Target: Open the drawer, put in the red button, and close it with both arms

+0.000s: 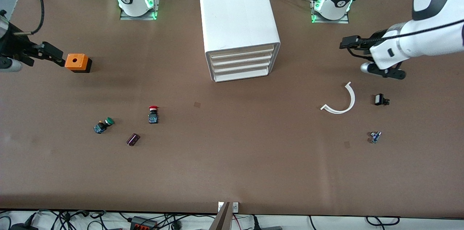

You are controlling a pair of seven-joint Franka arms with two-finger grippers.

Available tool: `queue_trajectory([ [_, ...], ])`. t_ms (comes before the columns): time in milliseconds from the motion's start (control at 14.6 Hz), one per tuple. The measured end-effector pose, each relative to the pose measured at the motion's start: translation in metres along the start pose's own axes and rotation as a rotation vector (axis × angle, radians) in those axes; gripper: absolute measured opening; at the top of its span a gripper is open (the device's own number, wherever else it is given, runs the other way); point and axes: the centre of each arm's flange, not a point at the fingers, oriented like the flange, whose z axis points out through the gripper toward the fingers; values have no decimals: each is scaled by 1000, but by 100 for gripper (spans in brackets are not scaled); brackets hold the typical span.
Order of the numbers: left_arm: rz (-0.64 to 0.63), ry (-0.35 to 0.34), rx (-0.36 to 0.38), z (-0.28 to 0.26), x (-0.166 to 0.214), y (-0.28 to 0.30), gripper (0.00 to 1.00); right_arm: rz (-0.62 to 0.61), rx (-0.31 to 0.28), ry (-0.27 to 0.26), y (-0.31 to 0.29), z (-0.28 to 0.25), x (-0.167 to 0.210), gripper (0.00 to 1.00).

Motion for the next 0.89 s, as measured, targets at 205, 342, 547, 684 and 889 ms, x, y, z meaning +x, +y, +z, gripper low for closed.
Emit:
queue_trajectory([
  [205,158,-47,-246,31,28,19,100,-36,1,-76,-20,49,21,100],
  [342,243,-57,-381,54,51,19,100,-82,-2,-120,-49,82,33,100],
  [547,345,-64,-530,97,86,23,100,-120,17,-154,-81,139,53,100],
  [684,414,-45,-591,134,110,32,100,-137,39,-184,-100,179,66,100],
  [889,525,-3,-699,201,141,45,100,-194,42,-222,-148,241,80,100],
])
